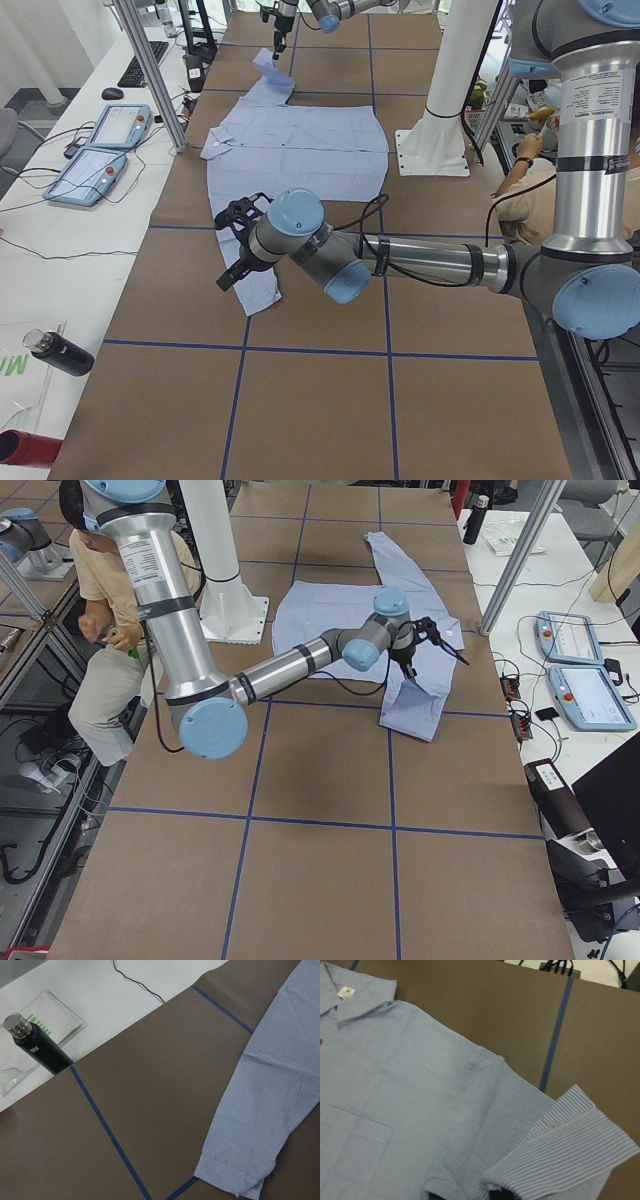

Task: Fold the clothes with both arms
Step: 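Carry the sleeve with the right gripper across the shirt toward the collar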

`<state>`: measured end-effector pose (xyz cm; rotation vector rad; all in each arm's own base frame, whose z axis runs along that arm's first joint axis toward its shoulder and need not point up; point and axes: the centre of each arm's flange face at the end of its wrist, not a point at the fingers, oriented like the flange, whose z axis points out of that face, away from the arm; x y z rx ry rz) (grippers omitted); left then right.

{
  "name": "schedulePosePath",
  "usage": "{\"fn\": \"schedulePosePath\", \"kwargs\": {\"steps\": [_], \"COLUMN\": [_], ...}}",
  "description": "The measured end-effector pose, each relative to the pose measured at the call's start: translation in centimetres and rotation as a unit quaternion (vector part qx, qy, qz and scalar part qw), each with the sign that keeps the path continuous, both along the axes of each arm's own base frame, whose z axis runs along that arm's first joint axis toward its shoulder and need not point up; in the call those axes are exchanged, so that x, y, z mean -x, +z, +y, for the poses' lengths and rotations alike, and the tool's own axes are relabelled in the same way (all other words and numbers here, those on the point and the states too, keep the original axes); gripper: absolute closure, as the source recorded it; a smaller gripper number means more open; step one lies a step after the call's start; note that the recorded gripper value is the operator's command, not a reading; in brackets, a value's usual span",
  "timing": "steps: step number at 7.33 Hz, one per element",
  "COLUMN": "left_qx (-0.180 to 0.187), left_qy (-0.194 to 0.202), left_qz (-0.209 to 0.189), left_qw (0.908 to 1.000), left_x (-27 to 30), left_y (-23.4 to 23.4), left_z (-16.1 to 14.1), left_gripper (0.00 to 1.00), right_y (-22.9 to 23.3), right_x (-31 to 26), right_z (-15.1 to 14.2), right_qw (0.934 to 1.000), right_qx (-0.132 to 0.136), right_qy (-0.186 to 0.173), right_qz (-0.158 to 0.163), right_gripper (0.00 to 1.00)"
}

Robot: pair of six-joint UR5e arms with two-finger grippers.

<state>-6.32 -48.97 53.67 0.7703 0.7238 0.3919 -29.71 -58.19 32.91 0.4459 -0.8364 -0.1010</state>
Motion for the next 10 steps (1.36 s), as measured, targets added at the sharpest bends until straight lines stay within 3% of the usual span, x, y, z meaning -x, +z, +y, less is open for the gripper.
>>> {"fn": "schedulePosePath", "kwargs": {"steps": [2, 4, 6, 8, 9, 10], "left_qx": [0.0, 0.0, 0.001, 0.001, 0.002, 0.002], "left_qy": [0.0, 0.0, 0.0, 0.0, 0.0, 0.0], "left_qz": [0.0, 0.0, 0.0, 0.0, 0.0, 0.0], "left_qw": [1.0, 1.0, 1.0, 1.0, 1.0, 1.0], "left_x": [0.0, 0.0, 0.0, 0.0, 0.0, 0.0], "left_y": [0.0, 0.0, 0.1, 0.1, 0.2, 0.2], "left_z": [0.0, 0.1, 0.1, 0.1, 0.1, 0.0], "left_gripper": [0.0, 0.0, 0.0, 0.0, 0.0, 0.0], "right_y": [-11.8, -21.1, -26.3, -27.5, -28.0, -28.5], "right_x": [10.7, 21.7, 29.7, 33.7, 35.4, 37.0], "right_z": [0.4, -0.4, 0.5, 3.2, 3.9, 4.4], "right_qw": [0.9973, 0.9895, 0.9822, 0.9818, 0.9818, 0.9819], "right_qx": [0.038, 0.061, 0.061, 0.048, 0.043, 0.04], "right_qy": [0.063, 0.131, 0.178, 0.184, 0.184, 0.183], "right_qz": [-0.008, -0.011, 0.001, 0.011, 0.019, 0.027], "right_gripper": [1.0, 1.0, 1.0, 1.0, 0.74, 0.01]}}
